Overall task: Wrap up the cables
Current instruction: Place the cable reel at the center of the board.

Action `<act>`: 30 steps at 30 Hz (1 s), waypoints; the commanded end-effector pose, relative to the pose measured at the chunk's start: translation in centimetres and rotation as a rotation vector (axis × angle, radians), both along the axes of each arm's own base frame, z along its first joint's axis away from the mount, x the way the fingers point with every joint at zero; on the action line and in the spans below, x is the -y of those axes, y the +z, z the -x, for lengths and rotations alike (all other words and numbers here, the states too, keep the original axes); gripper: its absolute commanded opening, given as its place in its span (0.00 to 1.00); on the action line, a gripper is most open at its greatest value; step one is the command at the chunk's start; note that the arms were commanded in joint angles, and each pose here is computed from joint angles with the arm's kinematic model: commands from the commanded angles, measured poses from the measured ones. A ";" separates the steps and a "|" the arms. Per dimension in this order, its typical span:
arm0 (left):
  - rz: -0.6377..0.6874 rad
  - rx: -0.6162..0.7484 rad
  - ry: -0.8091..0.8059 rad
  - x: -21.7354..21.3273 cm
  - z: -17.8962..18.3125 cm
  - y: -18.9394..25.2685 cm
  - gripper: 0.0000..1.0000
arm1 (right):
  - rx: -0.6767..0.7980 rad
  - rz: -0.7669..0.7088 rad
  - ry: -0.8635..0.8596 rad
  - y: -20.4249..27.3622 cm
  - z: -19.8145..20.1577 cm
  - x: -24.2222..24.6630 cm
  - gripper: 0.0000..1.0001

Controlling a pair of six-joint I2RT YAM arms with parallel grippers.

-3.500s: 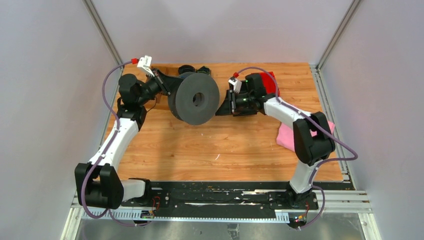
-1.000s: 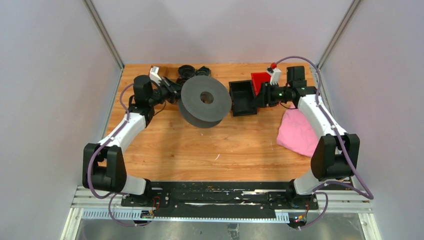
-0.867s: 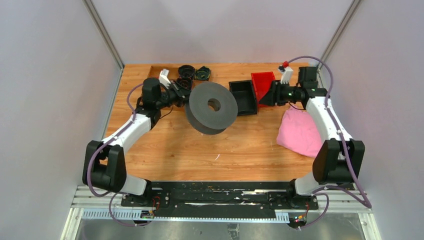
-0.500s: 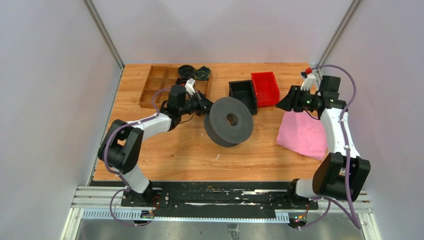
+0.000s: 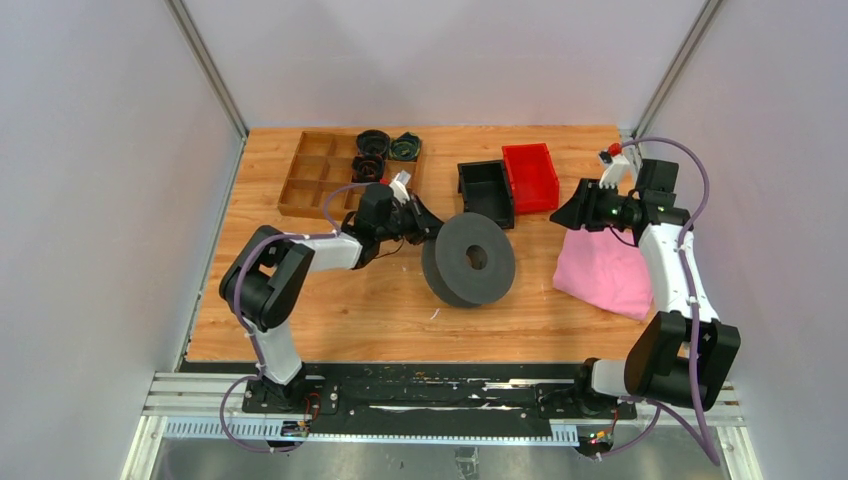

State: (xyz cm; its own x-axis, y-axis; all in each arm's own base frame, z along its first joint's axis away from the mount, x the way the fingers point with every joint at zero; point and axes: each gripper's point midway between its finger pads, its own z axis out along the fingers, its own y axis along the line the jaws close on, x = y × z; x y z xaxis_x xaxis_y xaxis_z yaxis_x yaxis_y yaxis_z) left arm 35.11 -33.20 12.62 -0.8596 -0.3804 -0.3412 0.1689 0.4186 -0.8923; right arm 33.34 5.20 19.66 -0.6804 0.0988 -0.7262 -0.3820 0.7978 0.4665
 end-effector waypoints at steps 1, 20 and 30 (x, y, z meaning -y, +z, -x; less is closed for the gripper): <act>0.024 0.077 -0.030 1.0 0.2 0.8 0.03 | 0.029 0.005 0.012 0.0 0.0 0.2 0.47; -0.021 0.028 -0.065 1.4 1.1 -2.7 0.18 | 0.010 0.004 0.021 -1.1 0.1 0.2 0.47; -0.042 0.015 -0.085 1.5 1.1 -4.0 0.31 | -0.004 -0.002 0.028 -1.6 0.1 0.1 0.47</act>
